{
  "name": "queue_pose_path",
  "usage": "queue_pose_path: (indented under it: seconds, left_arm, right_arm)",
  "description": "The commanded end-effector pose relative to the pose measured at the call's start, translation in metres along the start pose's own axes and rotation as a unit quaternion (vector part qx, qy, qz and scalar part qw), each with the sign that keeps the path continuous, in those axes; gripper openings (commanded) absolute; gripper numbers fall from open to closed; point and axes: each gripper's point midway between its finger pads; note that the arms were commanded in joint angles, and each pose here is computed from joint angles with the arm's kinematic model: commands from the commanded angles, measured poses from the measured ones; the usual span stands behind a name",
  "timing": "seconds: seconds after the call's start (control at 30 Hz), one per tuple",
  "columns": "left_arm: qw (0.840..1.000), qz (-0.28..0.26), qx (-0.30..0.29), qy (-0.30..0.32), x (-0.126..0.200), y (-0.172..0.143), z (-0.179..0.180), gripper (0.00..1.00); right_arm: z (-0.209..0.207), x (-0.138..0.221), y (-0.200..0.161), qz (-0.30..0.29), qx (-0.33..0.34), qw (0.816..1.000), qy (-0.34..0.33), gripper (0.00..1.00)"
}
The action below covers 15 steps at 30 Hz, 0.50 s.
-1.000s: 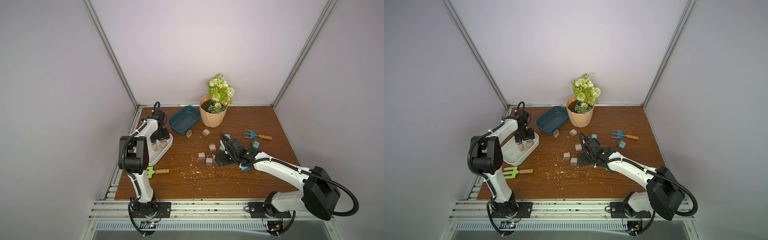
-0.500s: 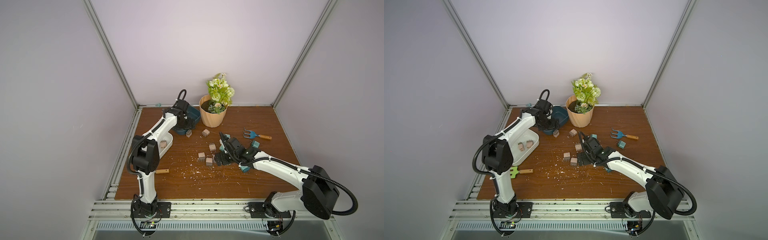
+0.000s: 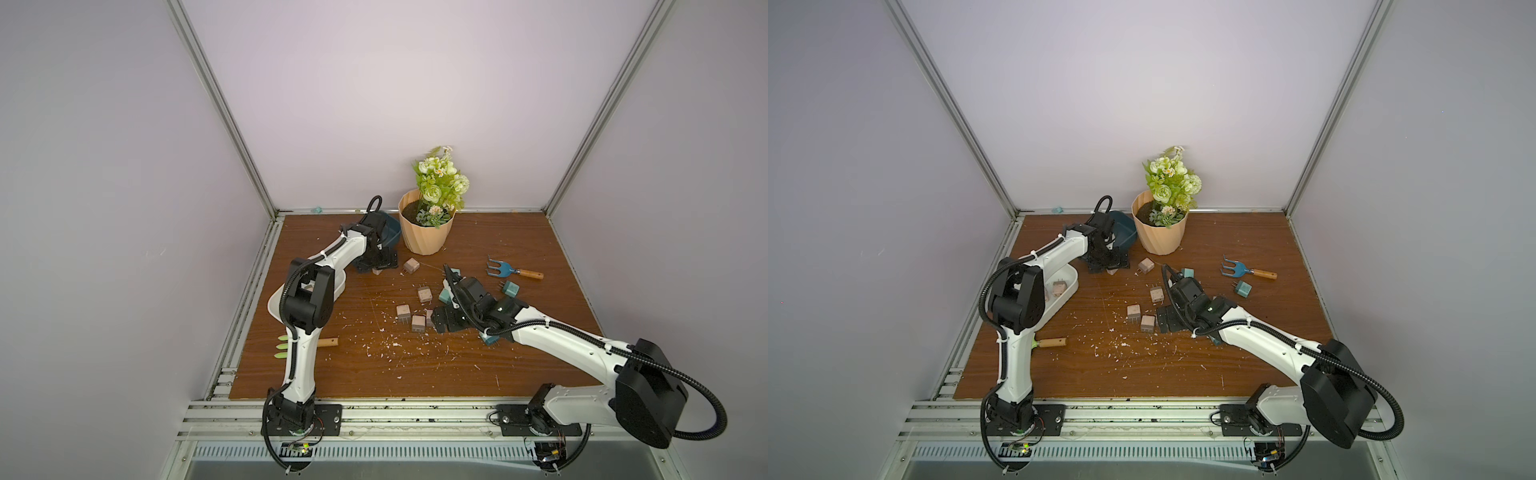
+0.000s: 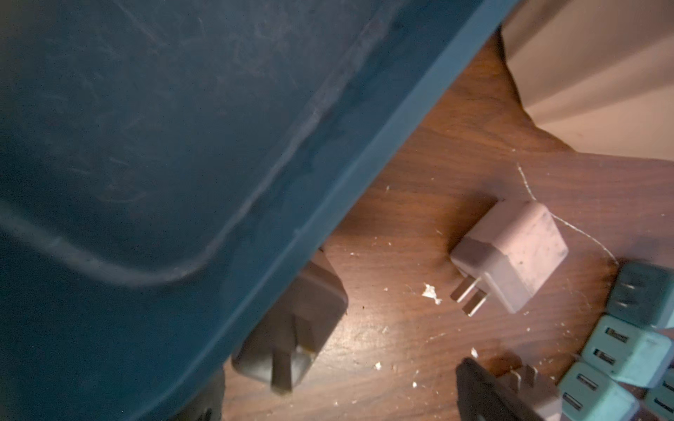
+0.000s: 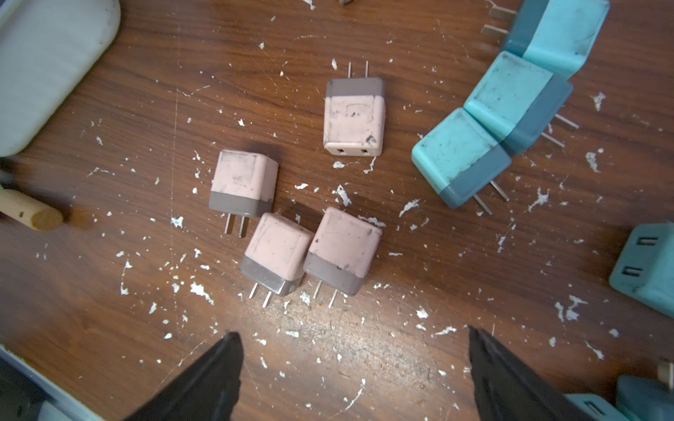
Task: Place the plugs by color into the storage box
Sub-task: Adjust the storage box at the center of the board.
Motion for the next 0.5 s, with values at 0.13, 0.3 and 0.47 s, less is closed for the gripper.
queue_pose_path:
  seconds: [0.13,0.3,0.47]
  left_arm:
    - [0.999,-0.026,0.018,0.025,-0.010,0.019,0.004,1.00]
    - [0.999,-0.026,0.010,0.046,-0.019,0.021,0.012,0.97]
    - [0.998,-0.022,0.005,0.065,-0.023,0.019,0.020,0.85]
  right_arm:
    - [-0.005,0.005,0.002,-0.012,-0.012,1.000,-0.011,0.99]
    - [-0.005,0.003,0.001,-0.009,-0.013,1.000,-0.011,0.98]
    - [-0.004,0.001,0.002,-0.008,-0.015,1.000,-0.009,0.99]
Point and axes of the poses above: each gripper's point midway between its finger pads, its own x axis back along the fingers, its own z axis along the line the jaws close on, y = z × x, and after that the axes turned 4 degrees about x, right-handed
